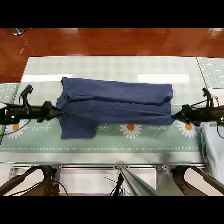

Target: Fold the shirts.

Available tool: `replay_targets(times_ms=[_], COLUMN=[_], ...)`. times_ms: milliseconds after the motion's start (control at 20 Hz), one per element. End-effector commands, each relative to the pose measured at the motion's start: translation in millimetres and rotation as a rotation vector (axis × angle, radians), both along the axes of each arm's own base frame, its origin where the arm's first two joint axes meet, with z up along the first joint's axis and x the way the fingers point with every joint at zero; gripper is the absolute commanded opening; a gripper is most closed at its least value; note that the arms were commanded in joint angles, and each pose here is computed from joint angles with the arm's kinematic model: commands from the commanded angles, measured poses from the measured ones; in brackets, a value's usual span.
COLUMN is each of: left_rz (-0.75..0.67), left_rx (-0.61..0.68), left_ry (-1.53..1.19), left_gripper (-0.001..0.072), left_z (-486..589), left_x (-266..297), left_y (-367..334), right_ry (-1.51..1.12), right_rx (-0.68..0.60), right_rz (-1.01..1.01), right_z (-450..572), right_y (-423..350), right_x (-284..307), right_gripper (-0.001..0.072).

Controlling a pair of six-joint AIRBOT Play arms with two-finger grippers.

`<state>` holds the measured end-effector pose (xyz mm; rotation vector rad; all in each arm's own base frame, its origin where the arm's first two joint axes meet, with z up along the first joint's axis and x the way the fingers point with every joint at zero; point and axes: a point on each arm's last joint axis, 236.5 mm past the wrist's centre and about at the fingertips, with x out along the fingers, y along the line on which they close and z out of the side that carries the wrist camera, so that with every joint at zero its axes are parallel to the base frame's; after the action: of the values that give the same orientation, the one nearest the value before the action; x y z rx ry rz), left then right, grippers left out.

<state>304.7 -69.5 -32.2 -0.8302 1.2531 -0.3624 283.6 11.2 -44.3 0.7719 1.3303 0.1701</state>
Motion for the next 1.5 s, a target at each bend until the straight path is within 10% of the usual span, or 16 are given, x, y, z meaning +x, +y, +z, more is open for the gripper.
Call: replay_targets(times_ms=[0,750,800,850,900,1450], left_rz=[0.005,-0.014,-0.018,-0.016,-0.010,0.086], left_rx=[0.019,-0.053,-0.052,-0.051,-0.052,0.324], left_ry=[-0.022,0.036,0.039,0.030,0.017,0.077], left_gripper=[0.0026,0.0041,0.0200,0.0595,0.0705,0.0704], left_z=[9.9,-11.0,-15.4,-14.1,-5.7,34.4], left_x=[43.6,213.0,214.7,218.3,221.9,106.9], left_y=[-3.2,-26.5,-30.9,-30.2,-23.1,126.2], right_ry=[-0.066,-0.106,-0.109,-0.105,-0.110,0.065], right_rx=[-0.018,0.052,0.066,0.080,0.077,0.045], right_rz=[-0.008,-0.107,-0.138,-0.161,-0.167,-0.017], right_z=[17.2,-4.6,-10.2,-13.1,-12.4,-30.7], right_y=[-5.7,-28.2,-29.5,-30.2,-35.6,-66.8], right_x=[37.1,188.2,194.6,197.8,198.1,139.9], right_gripper=[0.0022,0.0024,0.0094,0.0342,0.0651,0.0629])
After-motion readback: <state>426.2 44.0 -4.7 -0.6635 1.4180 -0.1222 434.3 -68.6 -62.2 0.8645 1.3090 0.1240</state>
